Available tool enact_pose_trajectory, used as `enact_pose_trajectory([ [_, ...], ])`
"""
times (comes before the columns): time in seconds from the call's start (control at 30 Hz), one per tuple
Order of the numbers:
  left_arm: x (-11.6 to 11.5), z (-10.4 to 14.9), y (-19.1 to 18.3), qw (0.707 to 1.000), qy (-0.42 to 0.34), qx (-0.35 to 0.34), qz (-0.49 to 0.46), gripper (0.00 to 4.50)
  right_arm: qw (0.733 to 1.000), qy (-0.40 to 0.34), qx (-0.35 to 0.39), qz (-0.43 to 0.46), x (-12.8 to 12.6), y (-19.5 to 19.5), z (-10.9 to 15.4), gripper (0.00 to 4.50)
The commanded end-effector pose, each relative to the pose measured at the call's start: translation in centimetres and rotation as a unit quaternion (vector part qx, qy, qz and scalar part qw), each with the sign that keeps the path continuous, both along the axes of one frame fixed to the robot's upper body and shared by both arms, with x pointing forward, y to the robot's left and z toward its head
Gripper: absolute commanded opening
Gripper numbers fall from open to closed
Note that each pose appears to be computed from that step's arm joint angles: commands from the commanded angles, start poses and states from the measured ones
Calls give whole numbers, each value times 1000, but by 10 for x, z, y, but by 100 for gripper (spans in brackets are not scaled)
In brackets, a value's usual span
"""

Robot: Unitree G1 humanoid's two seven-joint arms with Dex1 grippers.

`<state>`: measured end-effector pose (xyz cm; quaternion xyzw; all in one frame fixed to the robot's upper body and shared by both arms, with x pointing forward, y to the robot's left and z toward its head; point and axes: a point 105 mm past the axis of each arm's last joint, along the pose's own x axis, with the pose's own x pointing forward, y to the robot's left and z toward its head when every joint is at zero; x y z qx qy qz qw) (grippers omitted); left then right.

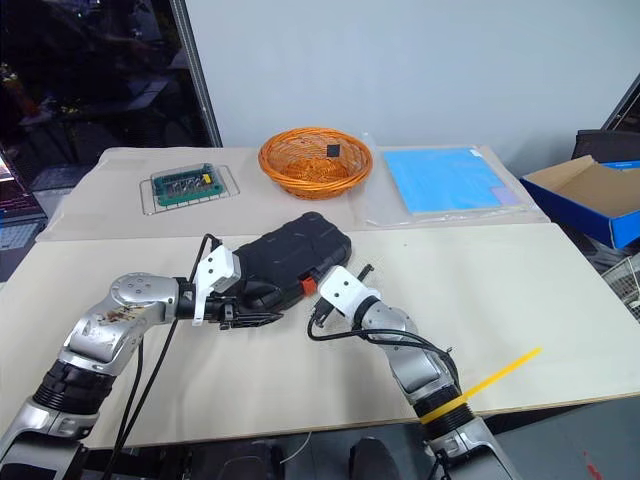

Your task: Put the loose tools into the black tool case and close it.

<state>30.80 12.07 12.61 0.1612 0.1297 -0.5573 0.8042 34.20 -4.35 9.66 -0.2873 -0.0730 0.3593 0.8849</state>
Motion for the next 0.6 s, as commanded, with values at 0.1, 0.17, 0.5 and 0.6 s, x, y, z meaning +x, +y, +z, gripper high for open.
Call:
enact_pose_trajectory([
  [0.1,3,-4,0,1000,-1,0,8,328,992,73,-97,21,-10,-6,-58,4],
  [0.17,3,-4,0,1000,-2,0,9,328,991,59,-112,30,-10,-6,-54,4],
  [0.5,4,-5,1,1000,-5,-3,13,328,994,80,74,33,-5,3,2,4],
  [0.6,4,-5,1,1000,-4,-4,15,328,970,111,213,32,-5,-5,36,4],
])
